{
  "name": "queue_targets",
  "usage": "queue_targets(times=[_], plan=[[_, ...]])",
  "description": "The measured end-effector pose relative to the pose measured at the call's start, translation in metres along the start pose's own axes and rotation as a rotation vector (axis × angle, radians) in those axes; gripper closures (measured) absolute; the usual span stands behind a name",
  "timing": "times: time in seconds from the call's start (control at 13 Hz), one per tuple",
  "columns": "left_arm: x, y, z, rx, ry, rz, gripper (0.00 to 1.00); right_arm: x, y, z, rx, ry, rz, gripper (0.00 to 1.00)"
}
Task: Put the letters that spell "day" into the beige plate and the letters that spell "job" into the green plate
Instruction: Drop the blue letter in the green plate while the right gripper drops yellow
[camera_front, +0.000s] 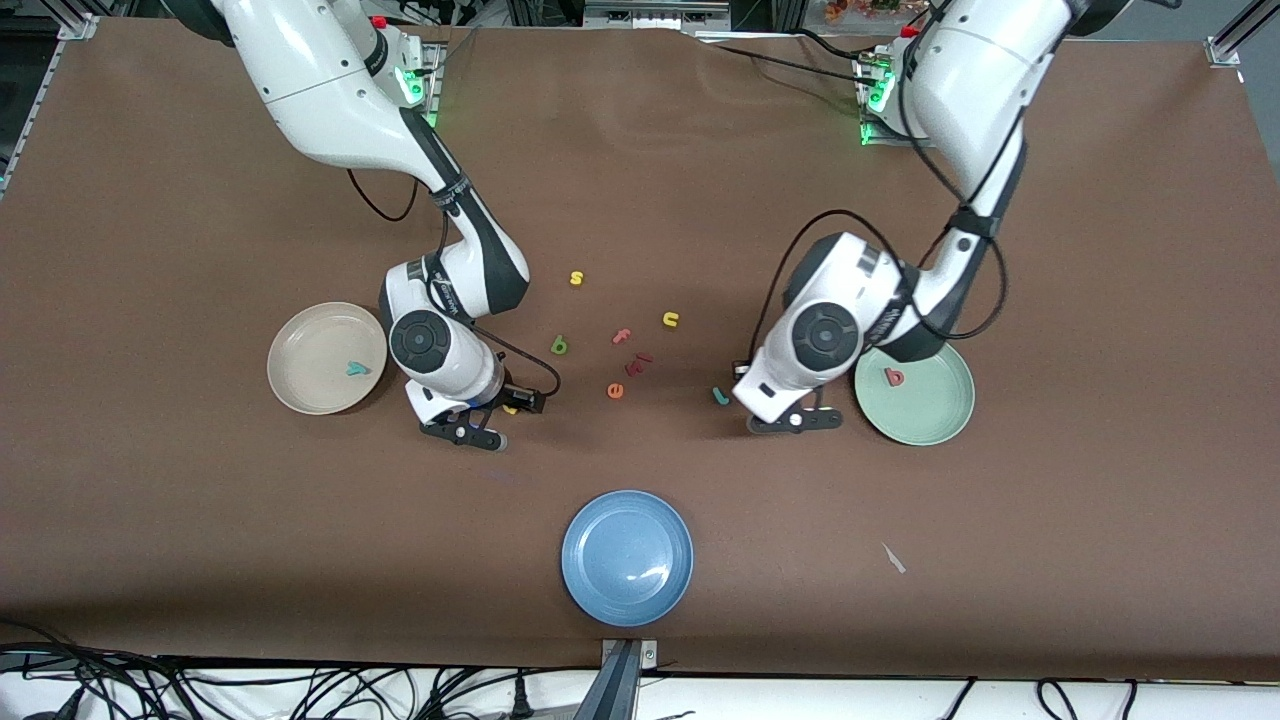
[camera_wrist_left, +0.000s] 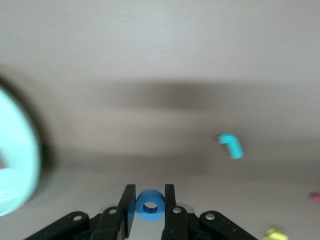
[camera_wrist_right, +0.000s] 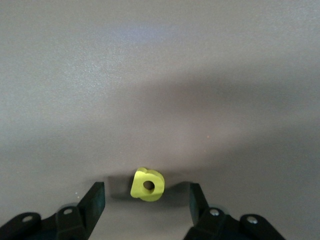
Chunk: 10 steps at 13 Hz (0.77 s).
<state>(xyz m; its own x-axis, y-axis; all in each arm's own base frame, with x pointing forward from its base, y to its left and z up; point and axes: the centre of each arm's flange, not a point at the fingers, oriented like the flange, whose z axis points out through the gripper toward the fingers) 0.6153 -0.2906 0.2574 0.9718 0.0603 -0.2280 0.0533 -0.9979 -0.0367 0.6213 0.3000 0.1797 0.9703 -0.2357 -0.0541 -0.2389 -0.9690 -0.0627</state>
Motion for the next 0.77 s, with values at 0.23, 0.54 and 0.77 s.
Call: queue_targets(times=[0.23, 0.54, 0.77], plan=[[0.018, -0.060, -0.001, 0.011, -0.060, 0.041, 0.75, 0.002, 0.002, 0.000, 0.001, 0.002, 0.004, 0.28], [0.030, -0.116, 0.019, 0.093, -0.086, 0.065, 0.75, 0.003, 0.004, 0.001, -0.001, 0.001, 0.007, 0.57], [0.031, -0.134, 0.037, 0.112, -0.115, 0.069, 0.75, 0.005, 0.004, -0.001, 0.001, 0.005, 0.010, 0.72]])
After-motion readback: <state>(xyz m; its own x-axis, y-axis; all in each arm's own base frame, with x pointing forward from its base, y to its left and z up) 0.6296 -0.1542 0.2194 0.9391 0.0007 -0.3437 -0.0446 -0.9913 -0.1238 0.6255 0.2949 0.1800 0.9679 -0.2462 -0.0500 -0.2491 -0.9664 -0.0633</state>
